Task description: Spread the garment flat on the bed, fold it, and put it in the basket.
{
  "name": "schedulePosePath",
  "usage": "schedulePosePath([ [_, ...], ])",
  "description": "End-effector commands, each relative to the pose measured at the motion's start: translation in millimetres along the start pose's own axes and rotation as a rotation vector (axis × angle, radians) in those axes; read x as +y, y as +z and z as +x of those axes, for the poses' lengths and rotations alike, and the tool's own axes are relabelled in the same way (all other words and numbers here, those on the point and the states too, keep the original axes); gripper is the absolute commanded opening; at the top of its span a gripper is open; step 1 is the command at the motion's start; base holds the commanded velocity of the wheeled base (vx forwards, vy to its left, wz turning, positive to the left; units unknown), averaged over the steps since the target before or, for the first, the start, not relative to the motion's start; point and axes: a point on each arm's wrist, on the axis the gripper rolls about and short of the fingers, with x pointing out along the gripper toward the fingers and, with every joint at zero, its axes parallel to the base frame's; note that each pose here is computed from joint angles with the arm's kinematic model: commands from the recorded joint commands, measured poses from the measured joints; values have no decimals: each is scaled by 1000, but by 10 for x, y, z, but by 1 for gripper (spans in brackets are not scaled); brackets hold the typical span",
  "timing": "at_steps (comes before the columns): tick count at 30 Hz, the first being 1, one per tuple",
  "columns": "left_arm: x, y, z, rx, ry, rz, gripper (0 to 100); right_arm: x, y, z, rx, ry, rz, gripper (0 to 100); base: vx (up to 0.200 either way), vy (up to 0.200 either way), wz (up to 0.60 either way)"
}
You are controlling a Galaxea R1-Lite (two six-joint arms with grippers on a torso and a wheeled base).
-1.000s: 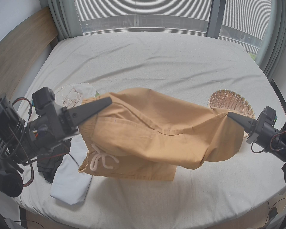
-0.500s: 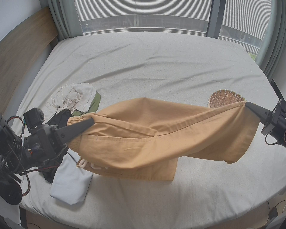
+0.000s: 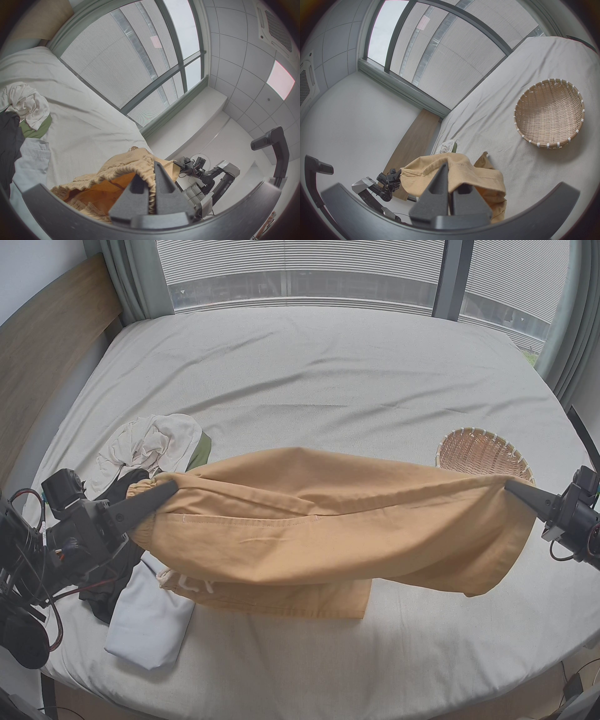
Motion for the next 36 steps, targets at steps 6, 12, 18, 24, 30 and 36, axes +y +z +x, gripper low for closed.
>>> schedulePosePath([
  [6,88,26,-47,-37,60,-41,0,-11,-30,8,15,3,6,0,0,0,0],
  [12,92,67,-85,-56,72,-47,0,-32,-47,15,24,-1,-7,0,0,0,0],
  [18,108,65,-103,-57,82,-48,0,-29,-58,22,31,3,-5,0,0,0,0],
  [24,-15,15,-136,-43,52,-48,0,-3,-80,38,46,23,-36,0,0,0,0],
  [30,-214,22,-113,-44,-25,-21,0,43,-121,84,72,56,-78,0,0,0,0],
  [36,-94,104,-90,-73,18,3,0,-13,-107,172,83,49,-76,0,0,0,0],
])
